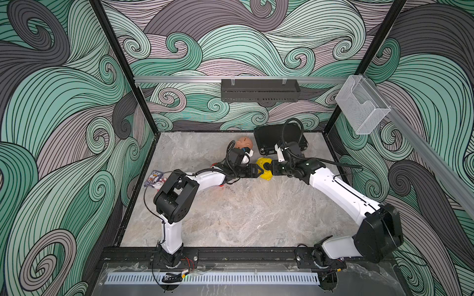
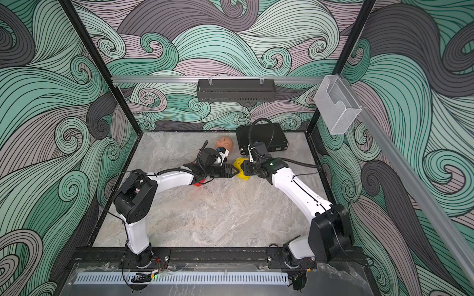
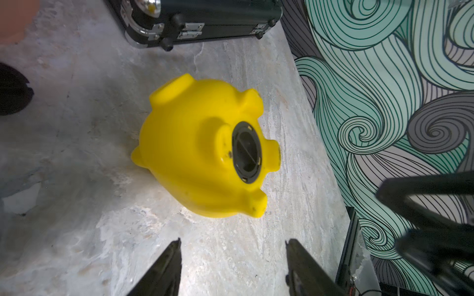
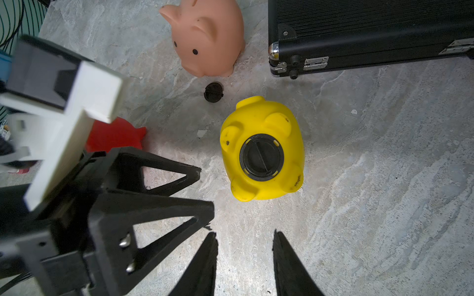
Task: Close piggy banks
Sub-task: Screw the knob on the piggy bank, then move the piggy bank to the center of the board.
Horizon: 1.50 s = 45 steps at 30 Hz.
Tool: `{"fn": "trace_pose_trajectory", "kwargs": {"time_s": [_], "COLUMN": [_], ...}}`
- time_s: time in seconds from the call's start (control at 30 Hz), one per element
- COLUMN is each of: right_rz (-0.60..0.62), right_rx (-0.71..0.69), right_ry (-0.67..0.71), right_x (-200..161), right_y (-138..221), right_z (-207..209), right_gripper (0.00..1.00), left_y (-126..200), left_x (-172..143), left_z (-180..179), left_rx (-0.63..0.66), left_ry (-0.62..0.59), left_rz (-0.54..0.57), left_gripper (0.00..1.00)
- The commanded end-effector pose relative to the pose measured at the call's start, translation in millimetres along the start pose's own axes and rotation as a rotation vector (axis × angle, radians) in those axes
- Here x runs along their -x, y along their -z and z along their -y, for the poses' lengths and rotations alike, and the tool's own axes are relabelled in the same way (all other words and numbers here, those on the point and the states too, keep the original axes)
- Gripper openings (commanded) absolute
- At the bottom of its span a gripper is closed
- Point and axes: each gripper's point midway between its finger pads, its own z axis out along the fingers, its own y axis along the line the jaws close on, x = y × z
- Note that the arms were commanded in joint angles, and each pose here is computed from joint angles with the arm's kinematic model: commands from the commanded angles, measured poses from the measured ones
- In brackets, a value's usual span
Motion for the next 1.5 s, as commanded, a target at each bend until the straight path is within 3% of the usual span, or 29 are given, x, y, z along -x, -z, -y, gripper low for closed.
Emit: {"fn": "trace_pose_trajectory", "kwargs": {"time_s": [0.0, 0.2, 0.57, 0.87, 0.93, 1.07, 1.17, 1.47], "right_rz": [0.031, 0.044, 0.053, 0.056, 0.054, 0.048, 0.041, 0.033], "right_rx": [0.012, 0.019, 0.049, 0.083, 0.087, 0.097, 0.101, 0.116], "right_ry": [0.010, 0.008, 0.013, 0.037, 0.037, 0.035, 0.040, 0.040], "right_x": [3.9, 3.8, -9.0, -19.5, -19.8, -19.9, -19.2, -4.8], "right_y": [8.8, 13.1, 18.3, 22.3, 22.7, 24.8, 26.0, 24.2], "right_z": [-2.3, -2.7, -5.1, -14.1, -15.9, -20.2, -24.1, -37.4], "right_gripper": [0.39, 0.39, 0.39, 0.41, 0.42, 0.45, 0.52, 0.58], "left_y": [28.1, 80.3, 241.3, 350.2, 362.3, 363.3, 360.3, 349.5], "left_x": [8.5, -5.3, -44.4, -86.6, -91.1, -91.4, -92.1, -94.2], "left_z": [11.8, 12.8, -14.1, -21.9, -28.5, -23.4, -26.3, -27.7], "left_rx": [0.012, 0.097, 0.481, 0.618, 0.651, 0.599, 0.615, 0.610], "left_ry": [-0.042, -0.093, -0.172, -0.233, -0.222, -0.231, -0.227, -0.225], "left_rz": [0.035, 0.060, 0.188, 0.307, 0.348, 0.402, 0.379, 0.329], "left_gripper": [0.64, 0.64, 0.65, 0.70, 0.70, 0.72, 0.73, 0.73]}}
